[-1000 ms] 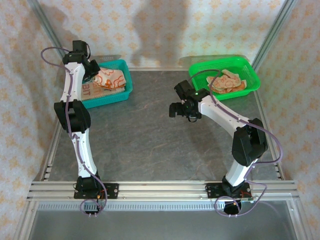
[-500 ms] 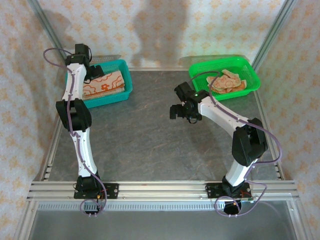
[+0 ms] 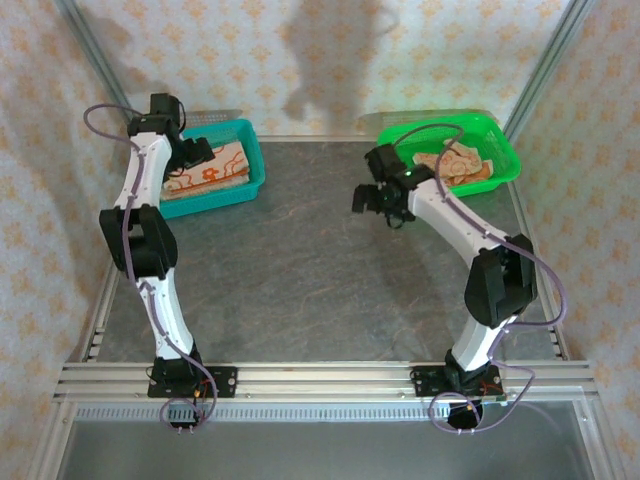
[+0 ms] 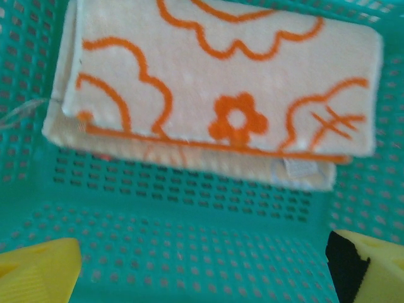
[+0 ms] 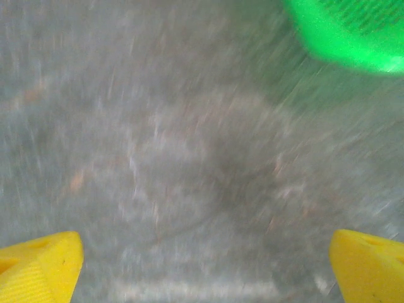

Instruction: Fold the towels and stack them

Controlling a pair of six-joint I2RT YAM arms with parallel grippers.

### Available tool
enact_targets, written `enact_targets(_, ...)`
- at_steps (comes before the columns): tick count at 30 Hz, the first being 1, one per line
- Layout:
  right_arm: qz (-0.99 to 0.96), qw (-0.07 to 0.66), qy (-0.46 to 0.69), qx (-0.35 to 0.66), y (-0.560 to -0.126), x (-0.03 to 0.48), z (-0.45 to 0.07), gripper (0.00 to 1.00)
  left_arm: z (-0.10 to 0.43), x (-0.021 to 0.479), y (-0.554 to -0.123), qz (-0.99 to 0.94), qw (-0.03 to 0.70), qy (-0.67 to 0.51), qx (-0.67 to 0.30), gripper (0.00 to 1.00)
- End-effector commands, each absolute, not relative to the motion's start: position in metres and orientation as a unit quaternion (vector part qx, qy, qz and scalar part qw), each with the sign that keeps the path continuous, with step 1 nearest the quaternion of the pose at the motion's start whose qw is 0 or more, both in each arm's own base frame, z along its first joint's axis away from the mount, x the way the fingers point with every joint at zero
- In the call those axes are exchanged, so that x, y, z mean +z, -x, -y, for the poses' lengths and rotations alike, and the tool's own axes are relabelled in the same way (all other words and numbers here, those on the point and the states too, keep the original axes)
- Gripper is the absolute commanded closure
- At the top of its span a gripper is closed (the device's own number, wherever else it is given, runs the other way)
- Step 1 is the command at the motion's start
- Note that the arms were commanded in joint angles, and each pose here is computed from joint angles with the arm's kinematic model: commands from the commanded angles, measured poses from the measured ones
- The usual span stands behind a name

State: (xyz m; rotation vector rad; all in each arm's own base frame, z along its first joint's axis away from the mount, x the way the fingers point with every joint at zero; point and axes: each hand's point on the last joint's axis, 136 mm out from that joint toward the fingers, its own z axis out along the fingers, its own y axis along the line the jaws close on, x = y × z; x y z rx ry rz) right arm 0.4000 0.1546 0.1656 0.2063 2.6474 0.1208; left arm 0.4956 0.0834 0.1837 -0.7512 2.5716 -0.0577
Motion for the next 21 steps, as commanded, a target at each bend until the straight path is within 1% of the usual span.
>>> enact_targets(1, -0.943, 0.294, -0.155, -0.005, -0.443, 0.182, -0.104, 0.01, -0.051, 0.225, -0.487, -0.924, 0.279, 0.256, -0.054, 0.0)
enact_targets(2, -0.939, 0.296, -0.176, -0.012, -0.452, 0.181, -0.092, 0.01, -0.042, 0.222, -0.483, -0.927, 0.274, 0.248, -0.058, 0.0)
enact_targets(3, -0.933, 0.3, -0.198, -0.017, -0.463, 0.181, -0.079, 0.01, -0.032, 0.233, -0.473, -0.927, 0.283, 0.237, -0.061, 0.0)
enact_targets(8, -0.909, 0.31, -0.275, -0.04, -0.515, 0.172, -0.035, 0.01, 0.007, 0.235, -0.443, -0.933, 0.281, 0.215, -0.072, 0.0)
enact_targets(11, -0.892, 0.308, -0.326, -0.055, -0.54, 0.164, -0.012, 0.08, 0.027, 0.233, -0.427, -0.935, 0.276, 0.208, -0.085, 0.0)
enact_targets(12, -0.89, 0.302, -0.337, -0.057, -0.549, 0.157, -0.008, 0.1, 0.03, 0.232, -0.42, -0.935, 0.274, 0.208, -0.085, 0.0)
enact_targets(15, -0.878, 0.297, -0.37, -0.071, -0.569, 0.136, 0.005, 0.12, 0.039, 0.228, -0.409, -0.933, 0.275, 0.211, -0.096, 0.0)
enact_targets(21, -0.853, 0.296, -0.421, -0.089, -0.589, 0.102, 0.026, 0.15, 0.041, 0.22, -0.384, -0.936, 0.262, 0.218, -0.094, 0.0)
